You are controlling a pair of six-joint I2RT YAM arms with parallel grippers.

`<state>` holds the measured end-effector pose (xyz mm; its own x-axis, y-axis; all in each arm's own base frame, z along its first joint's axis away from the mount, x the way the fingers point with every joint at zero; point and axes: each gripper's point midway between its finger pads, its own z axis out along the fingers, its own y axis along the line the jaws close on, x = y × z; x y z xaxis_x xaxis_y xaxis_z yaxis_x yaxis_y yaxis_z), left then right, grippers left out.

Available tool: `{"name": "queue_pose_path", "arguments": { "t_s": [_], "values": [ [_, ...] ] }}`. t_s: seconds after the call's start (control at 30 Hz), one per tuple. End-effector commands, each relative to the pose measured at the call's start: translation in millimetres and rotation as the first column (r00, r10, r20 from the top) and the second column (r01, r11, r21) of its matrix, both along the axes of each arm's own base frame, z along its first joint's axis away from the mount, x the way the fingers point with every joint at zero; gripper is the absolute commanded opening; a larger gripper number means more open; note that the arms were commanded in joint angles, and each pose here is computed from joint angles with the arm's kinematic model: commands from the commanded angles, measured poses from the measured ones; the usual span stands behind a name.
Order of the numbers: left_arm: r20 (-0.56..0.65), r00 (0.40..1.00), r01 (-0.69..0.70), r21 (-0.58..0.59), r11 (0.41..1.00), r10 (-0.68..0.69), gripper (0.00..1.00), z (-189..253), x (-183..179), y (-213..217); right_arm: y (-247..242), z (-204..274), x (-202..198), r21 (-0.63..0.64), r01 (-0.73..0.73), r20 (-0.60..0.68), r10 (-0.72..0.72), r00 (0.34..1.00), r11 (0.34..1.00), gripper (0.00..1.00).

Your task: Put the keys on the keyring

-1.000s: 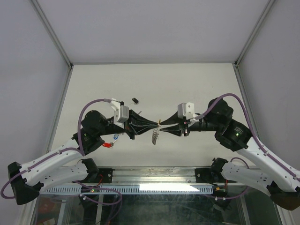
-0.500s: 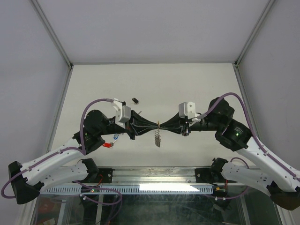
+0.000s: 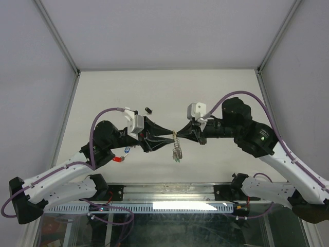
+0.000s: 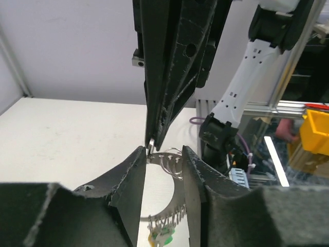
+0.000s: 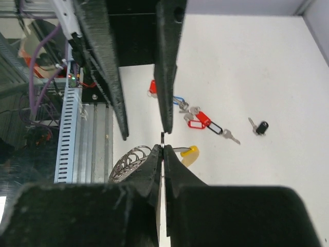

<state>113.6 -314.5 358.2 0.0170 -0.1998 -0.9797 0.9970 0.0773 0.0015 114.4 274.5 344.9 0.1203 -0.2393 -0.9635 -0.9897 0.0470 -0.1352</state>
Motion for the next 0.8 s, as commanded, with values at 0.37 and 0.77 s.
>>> {"name": "queue_pose_path", "arguments": {
  "t_s": [0.37, 0.77],
  "values": [
    [-0.113, 0.888, -0.445, 0.032, 0.895, 0.446, 0.65, -7.9, 81.4, 22.7, -18.4, -33.5, 80.8, -0.337, 0.518, -0.211, -0.599, 0.773, 0.787, 0.00],
    [-0.019, 0.941, -0.332, 0.131, 0.934, 0.337, 0.83, -53.8, 81.1, -11.0, -2.4, -32.6, 90.2, -0.375, 0.574, -0.358, -0.685, 0.634, 0.728, 0.00]
  ]
}}
